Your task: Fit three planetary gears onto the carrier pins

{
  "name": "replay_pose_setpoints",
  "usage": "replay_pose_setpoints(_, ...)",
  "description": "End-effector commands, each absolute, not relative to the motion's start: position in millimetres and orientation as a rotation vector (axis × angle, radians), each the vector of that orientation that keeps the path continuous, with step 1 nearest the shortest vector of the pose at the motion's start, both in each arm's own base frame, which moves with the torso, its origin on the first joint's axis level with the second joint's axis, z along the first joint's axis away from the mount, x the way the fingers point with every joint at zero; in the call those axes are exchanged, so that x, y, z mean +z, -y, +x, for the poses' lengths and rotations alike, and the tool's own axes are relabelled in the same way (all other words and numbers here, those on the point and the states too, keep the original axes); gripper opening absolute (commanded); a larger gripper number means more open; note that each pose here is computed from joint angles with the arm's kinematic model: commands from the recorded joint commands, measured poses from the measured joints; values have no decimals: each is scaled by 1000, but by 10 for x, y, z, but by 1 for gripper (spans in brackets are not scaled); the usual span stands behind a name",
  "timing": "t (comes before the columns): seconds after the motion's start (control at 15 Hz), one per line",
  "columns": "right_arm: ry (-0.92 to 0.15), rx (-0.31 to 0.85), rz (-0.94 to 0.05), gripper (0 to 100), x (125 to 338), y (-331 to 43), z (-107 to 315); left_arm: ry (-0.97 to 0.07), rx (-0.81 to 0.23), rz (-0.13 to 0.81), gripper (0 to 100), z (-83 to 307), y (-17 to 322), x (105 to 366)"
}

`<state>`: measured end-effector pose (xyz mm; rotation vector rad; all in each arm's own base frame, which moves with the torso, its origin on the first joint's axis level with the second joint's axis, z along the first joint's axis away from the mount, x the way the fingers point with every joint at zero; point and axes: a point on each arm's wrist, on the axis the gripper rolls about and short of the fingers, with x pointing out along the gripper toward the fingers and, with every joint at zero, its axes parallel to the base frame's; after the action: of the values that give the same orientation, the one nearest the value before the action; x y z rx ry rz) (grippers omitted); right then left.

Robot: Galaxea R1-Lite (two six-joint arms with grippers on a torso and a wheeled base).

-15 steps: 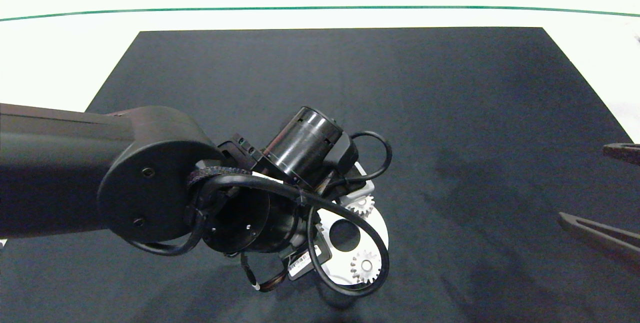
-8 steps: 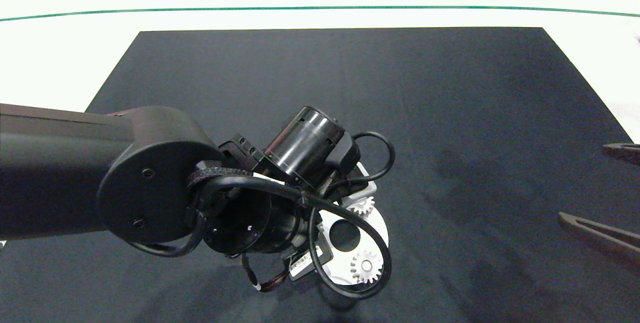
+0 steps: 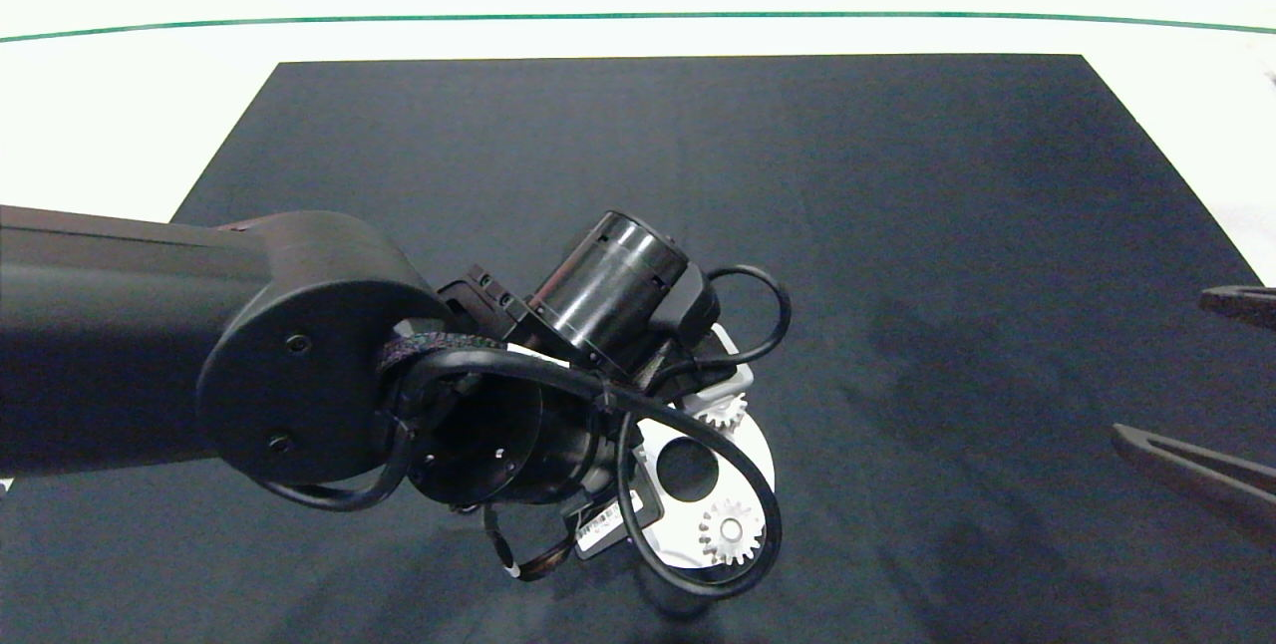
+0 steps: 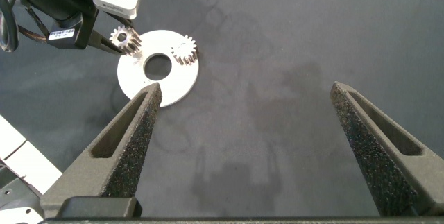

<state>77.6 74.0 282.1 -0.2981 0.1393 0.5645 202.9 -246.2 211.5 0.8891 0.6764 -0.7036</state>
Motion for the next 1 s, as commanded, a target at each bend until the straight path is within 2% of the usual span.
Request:
replay_pose_setpoints(0.07, -135, 582, -314, 100, 2814, -751, 758, -668, -701, 886, 100, 2025, 2452, 2150)
replay_pose_setpoints(0.27, -119, 575, -310, 100, 2835, -718, 729, -664, -701, 877, 100, 2010, 2448, 2169)
replay_pose_setpoints(0.4, -99, 570, -299, 100, 2863, -672, 693, -600, -669, 794, 100, 1898, 2233, 2453)
replay_pose_setpoints(0.47, -97, 563, -303, 100, 2864, -665, 693, -582, -619, 701, 100, 1849, 2076, 2594)
replay_pose_setpoints(0.53, -100, 552, -320, 100, 2850, -660, 701, -560, -520, 619, 100, 1829, 1883, 2733)
replay_pose_setpoints(0.6, -103, 532, -330, 100, 2842, -646, 715, -536, -445, 591, 100, 1763, 1733, 2820)
replay_pose_setpoints(0.67, -125, 429, -357, 100, 2802, -568, 782, -487, -285, 543, 100, 1590, 1302, 2944)
replay_pose_setpoints(0.73, -139, 372, -367, 100, 2782, -520, 813, -455, -239, 506, 100, 1498, 1113, 2999)
replay_pose_setpoints(0.8, -188, 130, -411, 100, 2711, -314, 871, -316, -119, 394, 100, 1149, 630, 3131)
replay_pose_setpoints(0.87, -210, 9, -442, 100, 2674, -194, 863, -231, -46, 338, 100, 948, 413, 3173)
replay_pose_setpoints(1.0, -182, -144, -438, 100, 2678, -45, 715, -133, 72, 270, 100, 735, 202, 3160)
